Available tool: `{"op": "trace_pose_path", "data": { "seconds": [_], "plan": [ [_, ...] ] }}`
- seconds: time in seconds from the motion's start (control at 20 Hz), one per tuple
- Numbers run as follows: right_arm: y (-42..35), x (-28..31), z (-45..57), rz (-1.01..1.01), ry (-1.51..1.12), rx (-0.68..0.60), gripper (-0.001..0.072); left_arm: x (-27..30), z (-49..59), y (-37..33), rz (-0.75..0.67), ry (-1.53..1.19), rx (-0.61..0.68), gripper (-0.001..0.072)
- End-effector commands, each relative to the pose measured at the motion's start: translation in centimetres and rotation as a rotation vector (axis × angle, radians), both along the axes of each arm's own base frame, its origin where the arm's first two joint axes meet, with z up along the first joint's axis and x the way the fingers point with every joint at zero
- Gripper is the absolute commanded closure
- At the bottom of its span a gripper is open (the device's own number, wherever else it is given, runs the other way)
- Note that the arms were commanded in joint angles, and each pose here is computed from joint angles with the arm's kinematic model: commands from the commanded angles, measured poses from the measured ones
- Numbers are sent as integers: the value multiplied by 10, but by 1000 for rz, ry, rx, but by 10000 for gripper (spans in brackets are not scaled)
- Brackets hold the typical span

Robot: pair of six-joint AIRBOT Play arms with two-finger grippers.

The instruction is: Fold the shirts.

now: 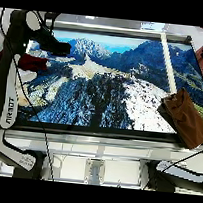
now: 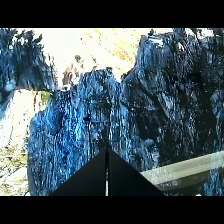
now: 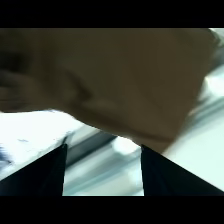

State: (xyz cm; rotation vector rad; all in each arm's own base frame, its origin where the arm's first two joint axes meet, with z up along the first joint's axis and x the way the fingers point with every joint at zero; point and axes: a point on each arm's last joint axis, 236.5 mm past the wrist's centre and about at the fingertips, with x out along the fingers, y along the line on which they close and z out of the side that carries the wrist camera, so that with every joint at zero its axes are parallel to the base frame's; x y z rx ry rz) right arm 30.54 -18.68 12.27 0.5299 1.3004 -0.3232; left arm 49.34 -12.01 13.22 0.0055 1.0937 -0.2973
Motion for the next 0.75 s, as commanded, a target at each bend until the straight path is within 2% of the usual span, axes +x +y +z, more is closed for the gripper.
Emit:
{"op": "trace_pose_path", "data": {
  "seconds": [0.0,0.15,0.35,0.7],
  "plan": [
    [95,98,65,210,-491,296,199,-3,-1,0,16,17,-11,696],
    [130,119,49,350,-501,219,199,-11,-4,-2,6,53,-12,696],
    [132,114,13,450,-337,7,236,-16,-6,-1,2,76,-8,697],
    [143,114,10,487,-320,-14,236,-20,-7,-2,-9,90,-6,697]
  ]
}}
